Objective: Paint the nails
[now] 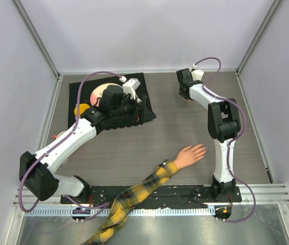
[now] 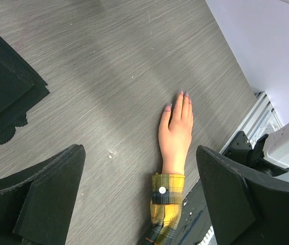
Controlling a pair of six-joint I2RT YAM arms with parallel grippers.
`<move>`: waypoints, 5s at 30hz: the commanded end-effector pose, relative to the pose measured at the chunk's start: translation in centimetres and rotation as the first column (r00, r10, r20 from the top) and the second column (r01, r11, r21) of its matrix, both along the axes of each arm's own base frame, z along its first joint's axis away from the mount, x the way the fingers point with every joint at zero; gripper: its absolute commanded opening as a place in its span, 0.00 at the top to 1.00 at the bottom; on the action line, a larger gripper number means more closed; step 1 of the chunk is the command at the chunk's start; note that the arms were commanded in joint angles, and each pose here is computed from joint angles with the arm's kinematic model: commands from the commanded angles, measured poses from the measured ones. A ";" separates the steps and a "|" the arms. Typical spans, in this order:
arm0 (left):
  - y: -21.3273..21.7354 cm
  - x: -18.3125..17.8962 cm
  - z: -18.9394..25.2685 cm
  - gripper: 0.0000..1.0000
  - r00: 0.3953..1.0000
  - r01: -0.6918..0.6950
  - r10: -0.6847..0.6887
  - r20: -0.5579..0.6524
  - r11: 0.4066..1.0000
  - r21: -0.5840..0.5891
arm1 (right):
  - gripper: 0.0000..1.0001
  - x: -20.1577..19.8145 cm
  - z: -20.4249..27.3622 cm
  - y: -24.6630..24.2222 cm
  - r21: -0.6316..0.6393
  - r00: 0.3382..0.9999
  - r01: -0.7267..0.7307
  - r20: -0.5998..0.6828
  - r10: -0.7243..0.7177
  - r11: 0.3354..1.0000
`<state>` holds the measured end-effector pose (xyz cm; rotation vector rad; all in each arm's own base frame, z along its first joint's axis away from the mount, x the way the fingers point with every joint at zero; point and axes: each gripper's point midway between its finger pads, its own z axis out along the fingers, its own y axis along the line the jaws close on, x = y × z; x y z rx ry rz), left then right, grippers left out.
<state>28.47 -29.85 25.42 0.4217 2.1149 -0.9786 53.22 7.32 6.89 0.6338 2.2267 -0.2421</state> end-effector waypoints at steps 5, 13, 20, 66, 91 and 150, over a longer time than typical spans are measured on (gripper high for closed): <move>0.1 0.2 1.8 0.05 0.998 0.004 -0.003 0.061 1.000 -0.015 | 0.81 2.0 1.8 -0.5 -0.057 0.998 0.013 0.069 -0.009 0.998; 0.0 0.1 1.3 0.05 0.999 0.014 -0.014 0.052 1.000 -0.009 | 0.99 1.1 6.2 0.2 -0.116 0.992 -0.101 0.066 0.109 0.988; -0.8 0.0 0.3 0.10 0.997 0.073 -0.073 0.039 0.997 0.001 | 0.99 -6.5 10.1 6.1 0.005 0.872 -0.490 0.027 0.489 0.872; -4.5 -14.3 4.6 0.32 0.603 0.762 -0.792 0.093 0.538 -0.360 | 0.99 -36.5 26.7 16.7 -0.012 -0.104 -0.993 0.570 0.815 -0.119; -4.1 -9.0 2.9 1.00 0.835 0.545 -0.526 0.162 0.832 -0.106 | 0.52 -29.9 27.1 12.7 0.202 0.470 -0.874 0.576 0.668 0.441; -1.5 -16.9 11.6 1.00 0.667 0.726 -0.544 0.509 0.626 -0.283 | 0.99 -40.3 26.5 23.7 -0.022 -0.199 -0.965 0.708 0.678 -0.260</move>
